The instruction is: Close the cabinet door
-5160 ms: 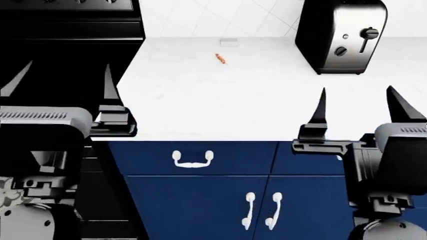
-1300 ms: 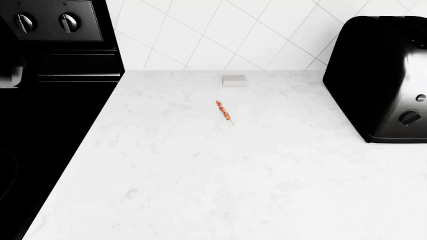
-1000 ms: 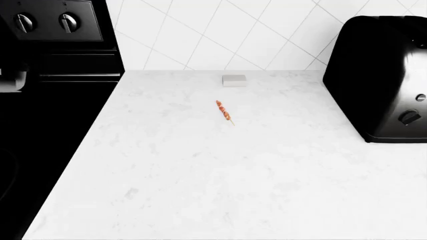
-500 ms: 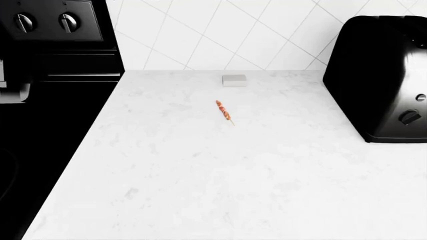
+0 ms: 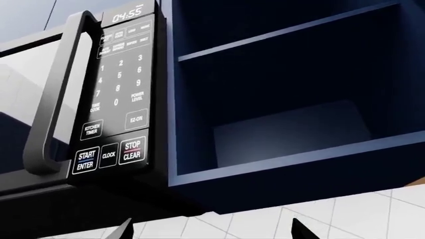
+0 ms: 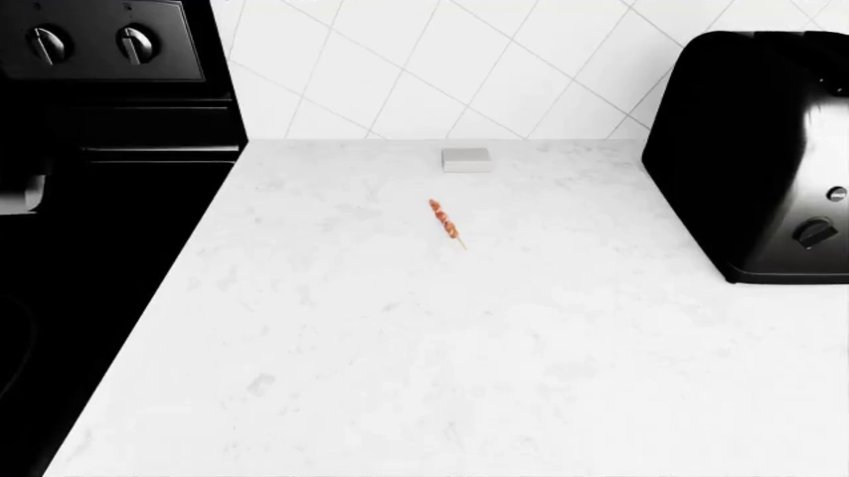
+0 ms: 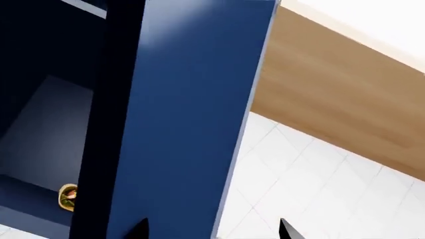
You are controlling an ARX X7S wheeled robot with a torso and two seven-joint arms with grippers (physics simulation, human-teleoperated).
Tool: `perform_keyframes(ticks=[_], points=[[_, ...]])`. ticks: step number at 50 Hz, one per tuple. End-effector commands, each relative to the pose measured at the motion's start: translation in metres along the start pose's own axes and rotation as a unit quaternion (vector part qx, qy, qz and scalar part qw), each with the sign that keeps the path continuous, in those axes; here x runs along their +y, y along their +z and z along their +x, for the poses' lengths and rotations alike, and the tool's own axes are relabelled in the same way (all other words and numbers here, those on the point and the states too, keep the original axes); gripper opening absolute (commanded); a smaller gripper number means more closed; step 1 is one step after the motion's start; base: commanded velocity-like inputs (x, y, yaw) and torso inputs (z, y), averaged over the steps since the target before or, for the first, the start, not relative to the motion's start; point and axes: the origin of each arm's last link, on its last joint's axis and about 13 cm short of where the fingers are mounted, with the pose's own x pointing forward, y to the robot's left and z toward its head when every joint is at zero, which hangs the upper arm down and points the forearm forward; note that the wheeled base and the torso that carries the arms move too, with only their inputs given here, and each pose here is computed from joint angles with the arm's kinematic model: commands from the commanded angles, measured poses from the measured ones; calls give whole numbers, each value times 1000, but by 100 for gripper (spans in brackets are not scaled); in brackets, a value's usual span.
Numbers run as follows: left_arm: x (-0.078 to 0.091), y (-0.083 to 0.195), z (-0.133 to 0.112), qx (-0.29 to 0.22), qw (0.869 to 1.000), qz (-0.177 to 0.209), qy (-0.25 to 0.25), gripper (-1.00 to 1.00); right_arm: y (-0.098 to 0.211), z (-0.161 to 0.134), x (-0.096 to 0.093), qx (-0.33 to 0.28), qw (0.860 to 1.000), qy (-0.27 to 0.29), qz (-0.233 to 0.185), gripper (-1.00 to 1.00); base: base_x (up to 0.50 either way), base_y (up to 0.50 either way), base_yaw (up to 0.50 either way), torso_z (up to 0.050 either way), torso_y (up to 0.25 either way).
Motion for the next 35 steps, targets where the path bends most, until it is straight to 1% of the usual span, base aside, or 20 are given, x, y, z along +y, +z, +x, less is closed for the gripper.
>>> perform_keyframes(ticks=[1, 3, 11, 14, 20, 23, 28, 35], points=[[1, 0, -1, 1, 1000, -1, 0, 100, 22, 19, 0, -38, 996, 14, 77, 100, 12, 4, 5, 0, 0], [1, -1, 0, 1, 1000, -1, 1, 100, 22, 21, 1, -35, 996, 17, 84, 100, 0, 2, 5, 0, 0], [1, 0, 0, 0, 1000, -4, 0, 100, 21, 31, 1, -47, 995, 24, 83, 100, 2, 1, 2, 3, 0], [1, 0, 0, 0, 1000, -4, -1, 100, 20, 36, 1, -56, 993, 30, 96, 100, 0, 0, 0, 0, 0], [1, 0, 0, 1, 1000, -6, -1, 100, 17, 43, 2, -55, 991, 45, 110, 100, 7, 3, 5, 4, 0], [1, 1, 0, 0, 1000, -5, -3, 100, 17, 45, 3, -53, 989, 60, 125, 100, 4, 3, 6, 4, 0], [1, 0, 0, 1, 1000, -6, 0, 100, 18, 45, 5, -42, 978, 100, 176, 100, 2, 2, 3, 2, 0], [1, 0, 0, 0, 1000, -6, -1, 100, 17, 48, 7, -28, 969, 127, 212, 100, 4, 2, 4, 3, 0]])
